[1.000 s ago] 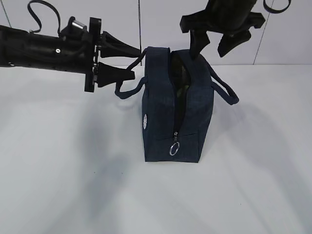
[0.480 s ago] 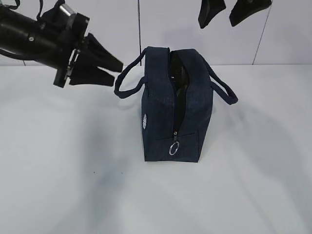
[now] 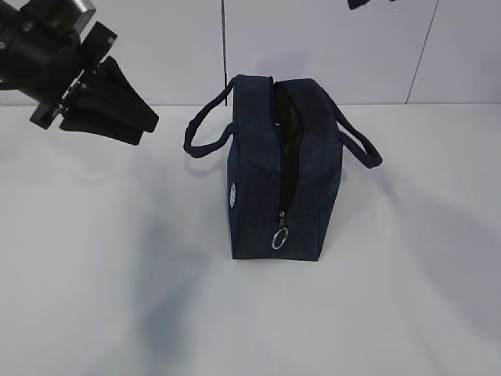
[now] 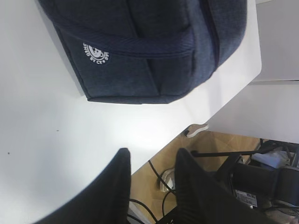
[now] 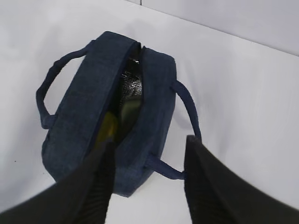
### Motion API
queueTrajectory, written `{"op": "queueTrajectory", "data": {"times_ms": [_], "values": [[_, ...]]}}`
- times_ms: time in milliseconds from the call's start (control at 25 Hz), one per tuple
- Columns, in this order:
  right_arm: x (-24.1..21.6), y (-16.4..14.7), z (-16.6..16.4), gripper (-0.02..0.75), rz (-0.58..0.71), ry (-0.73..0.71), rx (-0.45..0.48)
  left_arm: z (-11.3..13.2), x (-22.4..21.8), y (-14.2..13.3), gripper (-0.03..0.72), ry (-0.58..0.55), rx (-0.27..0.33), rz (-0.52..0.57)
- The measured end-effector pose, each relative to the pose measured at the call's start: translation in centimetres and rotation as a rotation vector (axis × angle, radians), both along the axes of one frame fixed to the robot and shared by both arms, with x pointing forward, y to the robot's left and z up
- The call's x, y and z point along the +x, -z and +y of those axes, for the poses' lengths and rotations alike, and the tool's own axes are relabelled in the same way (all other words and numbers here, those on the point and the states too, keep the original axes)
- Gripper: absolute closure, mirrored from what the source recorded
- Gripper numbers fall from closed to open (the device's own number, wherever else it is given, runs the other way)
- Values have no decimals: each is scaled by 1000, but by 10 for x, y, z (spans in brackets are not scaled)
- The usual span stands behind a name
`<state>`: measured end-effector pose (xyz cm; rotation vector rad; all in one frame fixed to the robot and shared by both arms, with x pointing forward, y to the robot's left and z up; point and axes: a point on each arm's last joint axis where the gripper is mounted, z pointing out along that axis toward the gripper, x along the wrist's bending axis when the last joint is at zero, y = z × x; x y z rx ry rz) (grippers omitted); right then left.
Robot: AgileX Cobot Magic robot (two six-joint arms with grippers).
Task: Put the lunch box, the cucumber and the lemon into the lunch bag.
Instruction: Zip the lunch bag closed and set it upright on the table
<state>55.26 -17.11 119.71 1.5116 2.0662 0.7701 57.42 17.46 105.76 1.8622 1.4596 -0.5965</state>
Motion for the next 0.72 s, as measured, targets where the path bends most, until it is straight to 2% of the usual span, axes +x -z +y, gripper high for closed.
{"op": "queueTrajectory", "data": {"times_ms": [160, 320, 480, 640, 720], "values": [[-26, 21, 1, 363, -103, -58, 44, 1, -6, -12, 460, 1, -2, -29], [-64, 40, -13, 364, -293, -105, 118, 2, -13, -24, 460, 7, -7, -58], [-104, 76, -28, 365, -477, -156, 194, 3, -17, -31, 460, 7, -11, -76], [-135, 120, -40, 365, -522, -184, 225, 3, -17, -31, 460, 2, -12, -67], [-143, 143, -43, 365, -487, -189, 215, 3, -17, -31, 460, -3, -12, -62]]}}
